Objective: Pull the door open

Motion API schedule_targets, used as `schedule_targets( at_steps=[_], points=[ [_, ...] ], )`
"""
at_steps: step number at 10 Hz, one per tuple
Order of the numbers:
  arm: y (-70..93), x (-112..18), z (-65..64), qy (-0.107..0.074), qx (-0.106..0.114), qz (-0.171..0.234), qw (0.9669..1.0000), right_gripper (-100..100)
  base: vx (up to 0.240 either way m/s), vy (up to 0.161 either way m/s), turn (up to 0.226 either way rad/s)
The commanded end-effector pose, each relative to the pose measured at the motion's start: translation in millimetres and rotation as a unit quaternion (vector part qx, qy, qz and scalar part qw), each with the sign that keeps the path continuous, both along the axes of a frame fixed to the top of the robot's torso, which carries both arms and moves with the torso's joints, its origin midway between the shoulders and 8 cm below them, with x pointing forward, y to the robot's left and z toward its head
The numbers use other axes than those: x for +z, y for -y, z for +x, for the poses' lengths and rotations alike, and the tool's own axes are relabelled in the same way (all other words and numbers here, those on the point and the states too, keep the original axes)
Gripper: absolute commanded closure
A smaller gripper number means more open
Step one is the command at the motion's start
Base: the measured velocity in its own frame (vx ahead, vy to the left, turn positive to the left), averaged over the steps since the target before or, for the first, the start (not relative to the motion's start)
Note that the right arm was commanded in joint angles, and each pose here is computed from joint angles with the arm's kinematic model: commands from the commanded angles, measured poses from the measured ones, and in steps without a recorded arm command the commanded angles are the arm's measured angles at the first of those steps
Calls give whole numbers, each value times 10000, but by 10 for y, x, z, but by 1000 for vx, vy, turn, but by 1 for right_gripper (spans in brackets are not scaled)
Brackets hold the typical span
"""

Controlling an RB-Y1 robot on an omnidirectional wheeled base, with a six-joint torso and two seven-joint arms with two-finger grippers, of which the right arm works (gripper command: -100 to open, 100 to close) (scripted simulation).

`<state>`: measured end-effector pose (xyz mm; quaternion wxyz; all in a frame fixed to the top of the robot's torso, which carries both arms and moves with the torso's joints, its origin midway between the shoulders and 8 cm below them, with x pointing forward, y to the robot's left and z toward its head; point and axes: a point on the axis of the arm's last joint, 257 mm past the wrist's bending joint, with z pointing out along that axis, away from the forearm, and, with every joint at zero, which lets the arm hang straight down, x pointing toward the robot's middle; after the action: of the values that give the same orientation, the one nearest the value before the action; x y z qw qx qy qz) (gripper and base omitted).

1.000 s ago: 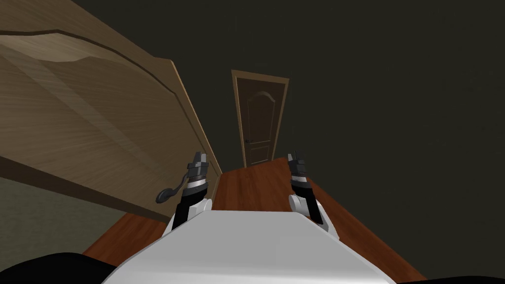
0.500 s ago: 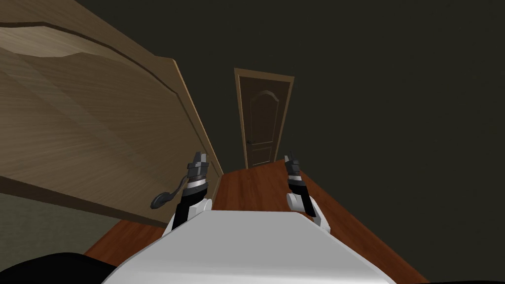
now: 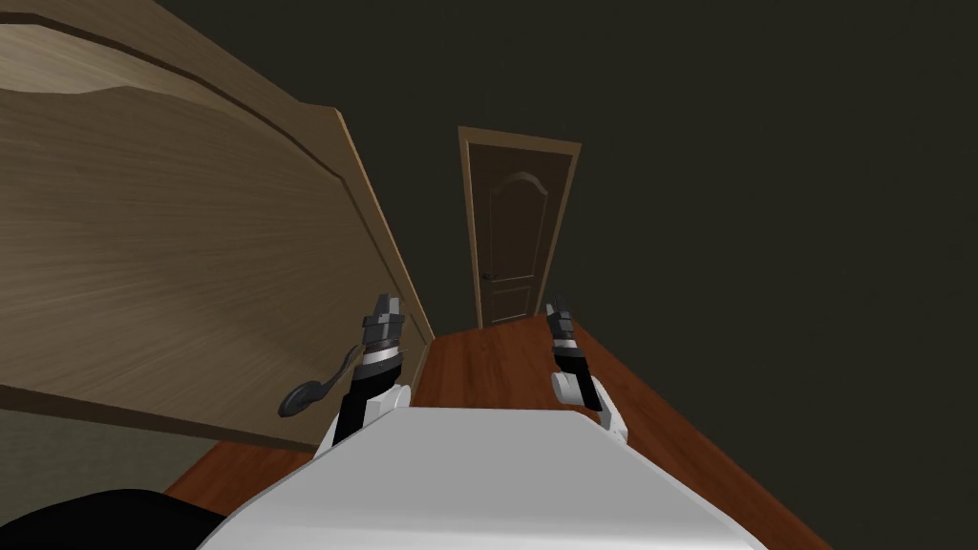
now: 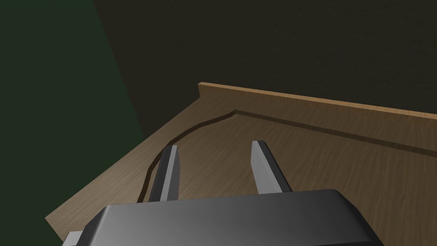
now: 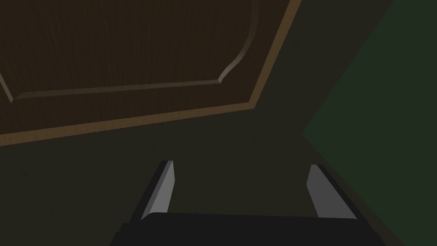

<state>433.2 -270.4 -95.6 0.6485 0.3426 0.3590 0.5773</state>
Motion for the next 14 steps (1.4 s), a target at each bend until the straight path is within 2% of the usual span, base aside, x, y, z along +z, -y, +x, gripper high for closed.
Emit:
schedule_targets(
  at_steps=[1, 9, 12, 14],
  points=[
    [2, -110, 78, -83, 48, 0, 10000, -100, 102, 48, 70],
    [-1, -658, 387, -558, 189, 4, 9983, -100, 76, 26, 53],
    [4, -769, 435, -660, 205, 6, 9976, -100, 55, 19, 29],
    [10, -919, 525, -793, 243, 2, 9966, -100, 81, 25, 67]
  ],
)
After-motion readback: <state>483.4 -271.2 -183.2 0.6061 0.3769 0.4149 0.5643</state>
